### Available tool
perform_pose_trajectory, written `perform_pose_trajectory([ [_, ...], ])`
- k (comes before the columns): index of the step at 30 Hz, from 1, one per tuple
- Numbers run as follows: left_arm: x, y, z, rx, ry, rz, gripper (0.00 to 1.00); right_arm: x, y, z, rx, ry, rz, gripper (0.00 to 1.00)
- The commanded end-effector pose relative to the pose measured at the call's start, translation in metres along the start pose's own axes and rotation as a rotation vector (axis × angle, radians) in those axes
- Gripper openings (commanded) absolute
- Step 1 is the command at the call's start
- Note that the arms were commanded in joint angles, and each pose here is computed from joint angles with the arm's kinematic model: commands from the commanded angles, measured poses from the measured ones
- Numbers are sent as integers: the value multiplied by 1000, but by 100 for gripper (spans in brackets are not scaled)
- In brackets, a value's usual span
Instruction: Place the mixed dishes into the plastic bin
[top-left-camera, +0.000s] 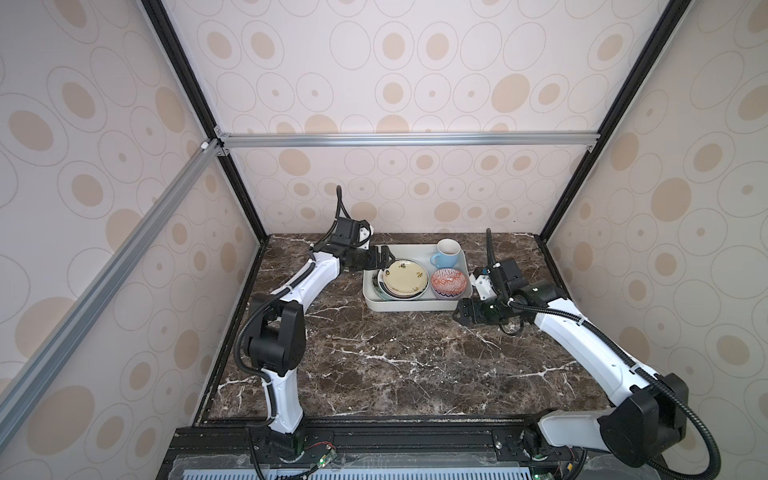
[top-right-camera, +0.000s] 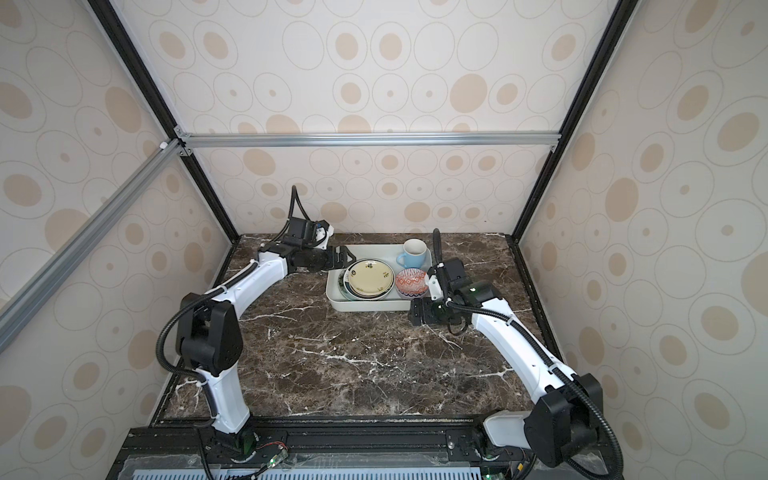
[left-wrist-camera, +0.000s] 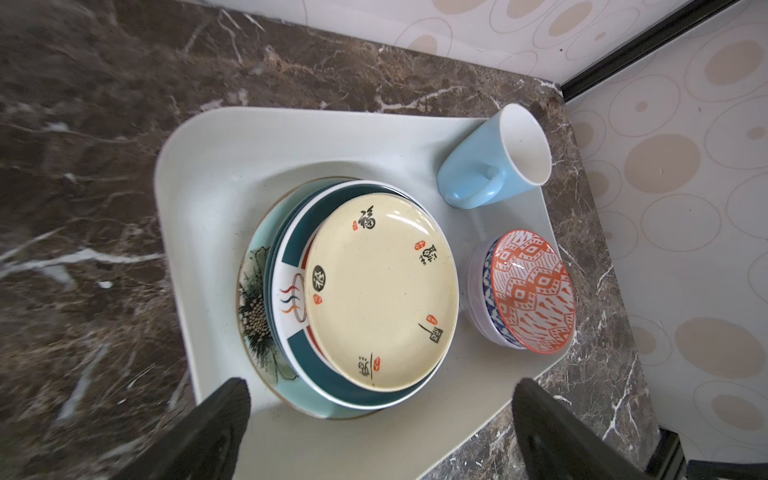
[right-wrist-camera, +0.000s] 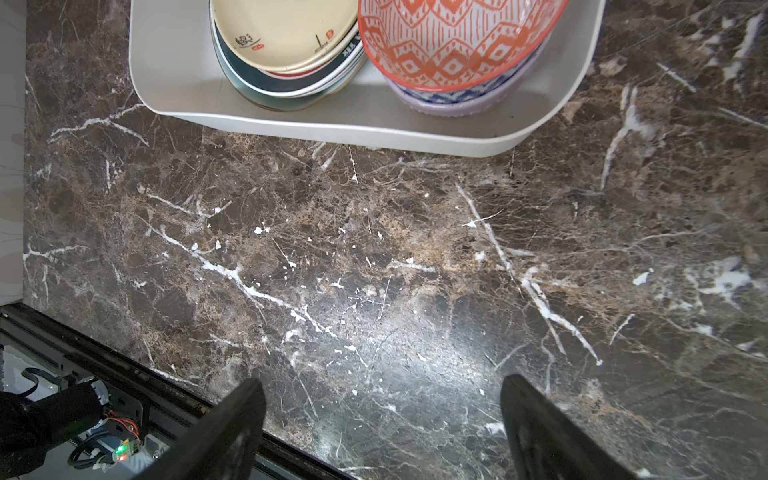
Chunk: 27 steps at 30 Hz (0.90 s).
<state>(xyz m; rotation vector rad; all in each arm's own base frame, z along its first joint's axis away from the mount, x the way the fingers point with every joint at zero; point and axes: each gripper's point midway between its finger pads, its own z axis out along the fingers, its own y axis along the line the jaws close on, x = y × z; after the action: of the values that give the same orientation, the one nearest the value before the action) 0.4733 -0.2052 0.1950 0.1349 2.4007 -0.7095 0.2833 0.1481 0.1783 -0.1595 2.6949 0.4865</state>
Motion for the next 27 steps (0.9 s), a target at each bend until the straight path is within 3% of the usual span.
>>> perform_pose_trajectory([
  [1, -10, 15, -39, -119, -87, 57, 99, -6, -3, -19, 29, -47, -22, 93],
  [4, -4, 29, -70, -209, -162, 53, 99, -7, -8, -23, 56, -69, -25, 100],
  [12, 36, 89, -159, -550, -474, 11, 99, -11, -34, -30, 190, -143, -10, 100],
  [20, 99, 130, -177, -649, -623, -82, 99, -12, -74, -26, 385, -235, 14, 100],
  [27, 107, 144, -194, -718, -779, -49, 99, -8, -94, -14, 461, -294, 56, 100],
])
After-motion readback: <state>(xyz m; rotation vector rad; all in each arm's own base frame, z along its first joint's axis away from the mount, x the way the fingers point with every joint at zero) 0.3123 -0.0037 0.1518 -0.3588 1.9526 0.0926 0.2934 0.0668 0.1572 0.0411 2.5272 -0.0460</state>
